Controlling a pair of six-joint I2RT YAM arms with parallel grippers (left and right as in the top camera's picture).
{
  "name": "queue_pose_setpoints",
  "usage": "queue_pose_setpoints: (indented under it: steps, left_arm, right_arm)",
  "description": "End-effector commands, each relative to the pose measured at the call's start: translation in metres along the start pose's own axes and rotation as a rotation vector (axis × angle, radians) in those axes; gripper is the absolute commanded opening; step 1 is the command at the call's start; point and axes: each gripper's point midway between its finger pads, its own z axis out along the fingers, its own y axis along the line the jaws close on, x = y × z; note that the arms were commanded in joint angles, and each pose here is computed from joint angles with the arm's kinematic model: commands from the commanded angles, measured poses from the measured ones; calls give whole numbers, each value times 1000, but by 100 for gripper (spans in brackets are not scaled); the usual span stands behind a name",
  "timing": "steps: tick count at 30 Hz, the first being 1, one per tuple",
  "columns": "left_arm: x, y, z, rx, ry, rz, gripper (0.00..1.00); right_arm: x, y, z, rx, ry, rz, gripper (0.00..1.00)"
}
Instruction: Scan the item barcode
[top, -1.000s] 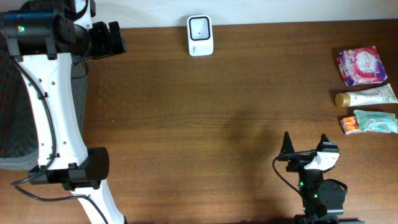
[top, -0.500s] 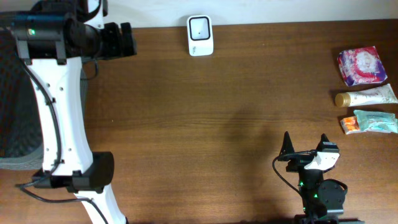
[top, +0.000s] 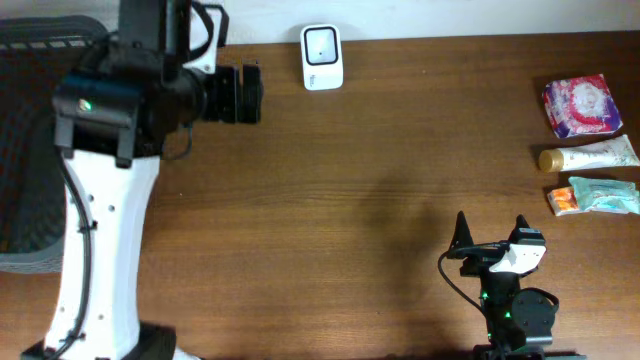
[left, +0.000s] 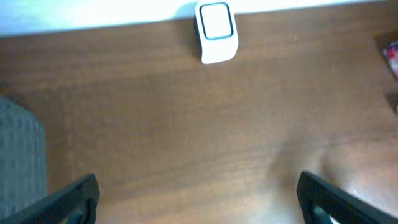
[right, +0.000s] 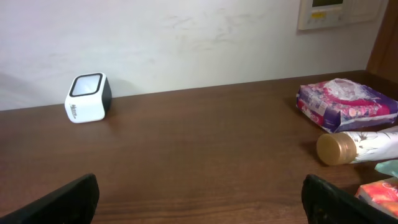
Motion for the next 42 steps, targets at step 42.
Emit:
queue_pose_setpoints:
  steps: [42]
  left_arm:
    - [250,122,41,-275,-804,-140,99]
  right_arm:
    - [2,-4,0,20,-1,3,98]
